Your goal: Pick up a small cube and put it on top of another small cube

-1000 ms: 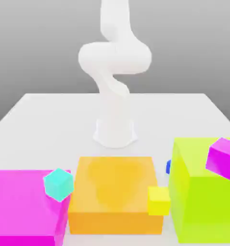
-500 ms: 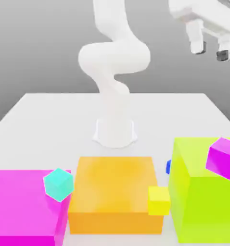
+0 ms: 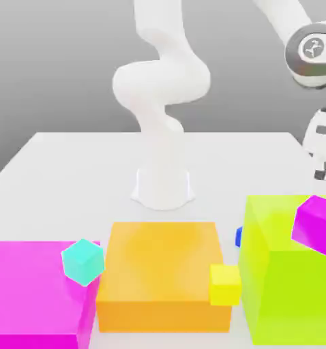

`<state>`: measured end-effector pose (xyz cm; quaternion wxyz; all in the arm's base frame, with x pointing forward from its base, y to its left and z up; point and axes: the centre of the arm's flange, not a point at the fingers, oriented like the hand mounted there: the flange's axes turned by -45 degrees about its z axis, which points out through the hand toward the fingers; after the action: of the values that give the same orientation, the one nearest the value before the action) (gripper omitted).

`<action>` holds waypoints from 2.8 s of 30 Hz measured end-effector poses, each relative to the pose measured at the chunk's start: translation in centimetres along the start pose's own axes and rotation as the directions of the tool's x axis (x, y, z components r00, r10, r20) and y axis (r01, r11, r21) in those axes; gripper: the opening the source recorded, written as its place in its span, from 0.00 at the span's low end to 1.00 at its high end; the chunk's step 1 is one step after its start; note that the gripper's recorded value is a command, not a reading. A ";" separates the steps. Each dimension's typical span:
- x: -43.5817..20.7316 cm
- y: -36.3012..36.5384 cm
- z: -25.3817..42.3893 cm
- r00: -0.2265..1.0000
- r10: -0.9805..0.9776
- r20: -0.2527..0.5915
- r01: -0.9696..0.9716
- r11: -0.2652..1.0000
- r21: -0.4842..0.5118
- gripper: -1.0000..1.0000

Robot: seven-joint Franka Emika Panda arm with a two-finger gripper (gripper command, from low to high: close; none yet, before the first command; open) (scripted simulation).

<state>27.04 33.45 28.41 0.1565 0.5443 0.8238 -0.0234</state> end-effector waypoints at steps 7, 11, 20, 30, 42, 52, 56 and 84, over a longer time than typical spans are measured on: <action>-0.7 -5.5 5.5 0.969 -0.215 -0.121 0.226 0.971 0.083 0.50; -2.8 -7.9 7.7 0.946 -0.247 -0.211 0.270 0.959 0.089 0.50; -6.6 -11.0 11.4 0.919 -0.235 -0.317 0.265 0.963 0.054 0.50; -5.4 -11.4 15.4 0.917 -0.236 -0.321 0.265 0.963 0.049 0.50; -5.1 -11.9 16.5 0.920 -0.236 -0.313 0.265 0.963 0.054 0.00; -6.2 -10.9 12.5 0.916 -0.238 -0.323 0.268 0.962 0.052 0.00; -6.7 -11.1 11.1 0.919 -0.238 -0.315 0.268 0.962 0.055 0.00; -18.5 15.0 -8.4 0.945 0.227 -0.236 -0.189 0.966 0.175 0.00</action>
<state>45.24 24.86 43.60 0.0097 0.6371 0.7707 0.0014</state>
